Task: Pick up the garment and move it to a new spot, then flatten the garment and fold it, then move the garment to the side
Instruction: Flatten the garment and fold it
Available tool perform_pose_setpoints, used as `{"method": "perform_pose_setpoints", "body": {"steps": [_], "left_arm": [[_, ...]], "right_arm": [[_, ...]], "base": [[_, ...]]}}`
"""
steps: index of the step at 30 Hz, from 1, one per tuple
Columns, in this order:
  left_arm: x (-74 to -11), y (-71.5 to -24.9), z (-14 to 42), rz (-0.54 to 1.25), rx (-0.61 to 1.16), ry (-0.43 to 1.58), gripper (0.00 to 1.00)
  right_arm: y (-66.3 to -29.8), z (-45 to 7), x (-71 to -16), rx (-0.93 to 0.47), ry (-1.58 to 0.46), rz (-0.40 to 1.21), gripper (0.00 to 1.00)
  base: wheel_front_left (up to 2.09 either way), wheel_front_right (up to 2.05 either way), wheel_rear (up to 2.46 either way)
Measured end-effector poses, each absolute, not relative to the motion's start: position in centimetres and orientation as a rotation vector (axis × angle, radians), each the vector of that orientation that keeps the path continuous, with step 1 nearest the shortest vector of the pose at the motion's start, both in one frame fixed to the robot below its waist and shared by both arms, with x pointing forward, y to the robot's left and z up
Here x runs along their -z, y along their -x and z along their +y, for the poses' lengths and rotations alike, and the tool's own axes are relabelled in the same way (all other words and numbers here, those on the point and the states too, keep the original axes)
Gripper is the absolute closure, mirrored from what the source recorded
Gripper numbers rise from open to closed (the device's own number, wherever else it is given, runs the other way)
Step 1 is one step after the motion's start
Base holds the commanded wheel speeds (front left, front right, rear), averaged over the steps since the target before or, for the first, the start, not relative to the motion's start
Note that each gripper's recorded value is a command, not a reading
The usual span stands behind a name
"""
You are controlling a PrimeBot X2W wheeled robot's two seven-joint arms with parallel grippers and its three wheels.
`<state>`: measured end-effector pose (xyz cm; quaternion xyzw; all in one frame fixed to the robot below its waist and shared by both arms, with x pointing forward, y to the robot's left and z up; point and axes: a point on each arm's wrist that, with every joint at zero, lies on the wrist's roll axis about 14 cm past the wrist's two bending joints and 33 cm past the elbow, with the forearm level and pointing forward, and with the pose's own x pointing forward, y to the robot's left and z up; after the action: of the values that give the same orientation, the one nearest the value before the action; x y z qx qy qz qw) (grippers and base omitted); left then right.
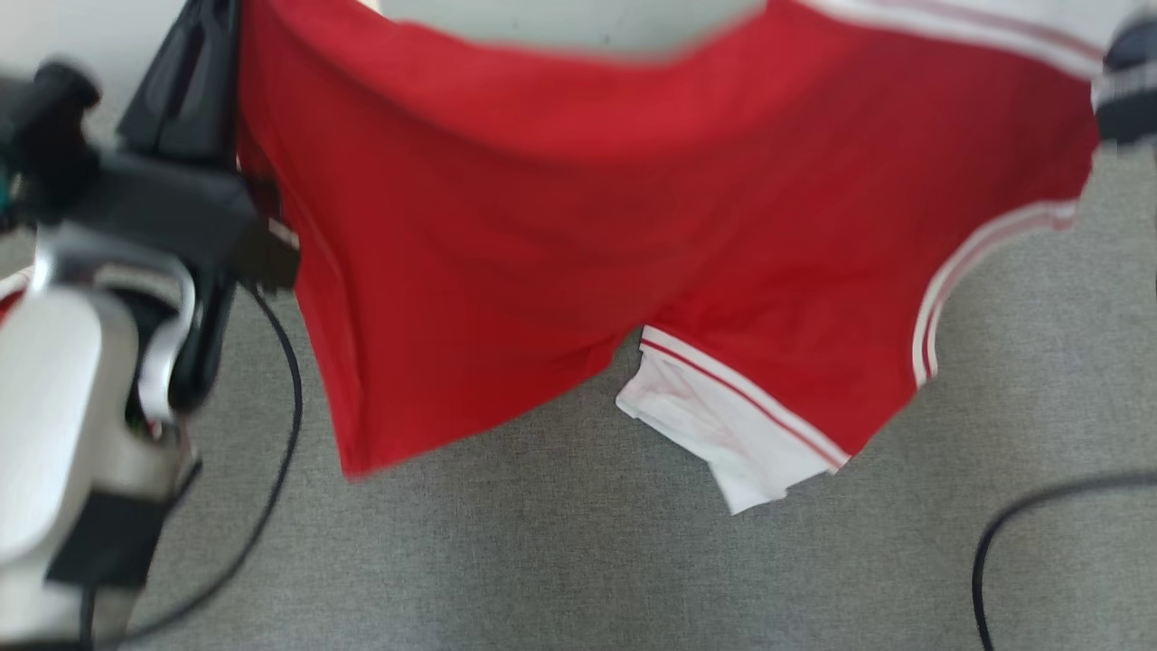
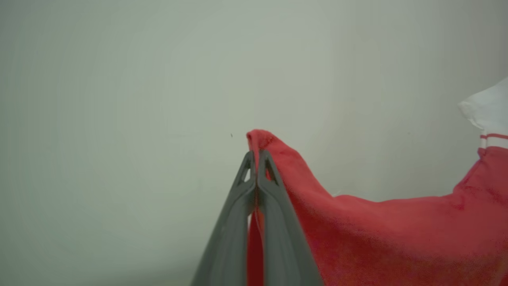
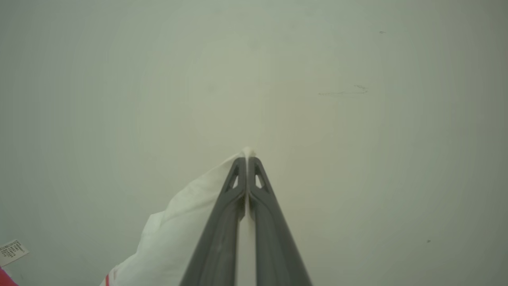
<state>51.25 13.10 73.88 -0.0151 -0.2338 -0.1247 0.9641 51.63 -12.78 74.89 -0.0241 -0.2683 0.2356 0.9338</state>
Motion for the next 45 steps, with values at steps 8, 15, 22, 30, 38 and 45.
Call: {"method": "perform_pose_setpoints", "body": {"steps": [8,15,22,30,38,45], "left_arm": [[-74.0,-57.5,13.0,-0.405,0.250,0.008,1.00],[-74.8,-61.7,13.6,-0.323,0.213,-0.001,1.00],[-77.5,-64.0,14.3,-0.357,0.166,0.025,1.00],[-79.3,-64.9,14.2,-0.426,0.153,0.002,1.00],[-74.1,-66.9,14.4,-0.351,0.163,0.046,1.00],[-66.7,-67.3,12.9,-0.249,0.210,0.082,1.00]], "right_arm": [[-57.3,-12.5,-77.3,-0.447,0.009,-0.558,1.00],[-61.6,-12.5,-78.8,-0.397,-0.020,-0.494,1.00],[-63.0,-13.0,-82.5,-0.342,-0.063,-0.576,1.00],[-63.0,-13.2,-86.7,-0.323,-0.079,-0.673,1.00],[-65.1,-9.7,-81.0,-0.416,-0.074,-0.564,1.00],[-65.7,-10.2,-73.1,-0.477,-0.165,-0.428,1.00]], "base": [[0.00,0.00,0.00],[0.00,0.00,0.00],[0.00,0.00,0.00],[0.00,0.00,0.00],[0.00,0.00,0.00],[0.00,0.00,0.00]]}}
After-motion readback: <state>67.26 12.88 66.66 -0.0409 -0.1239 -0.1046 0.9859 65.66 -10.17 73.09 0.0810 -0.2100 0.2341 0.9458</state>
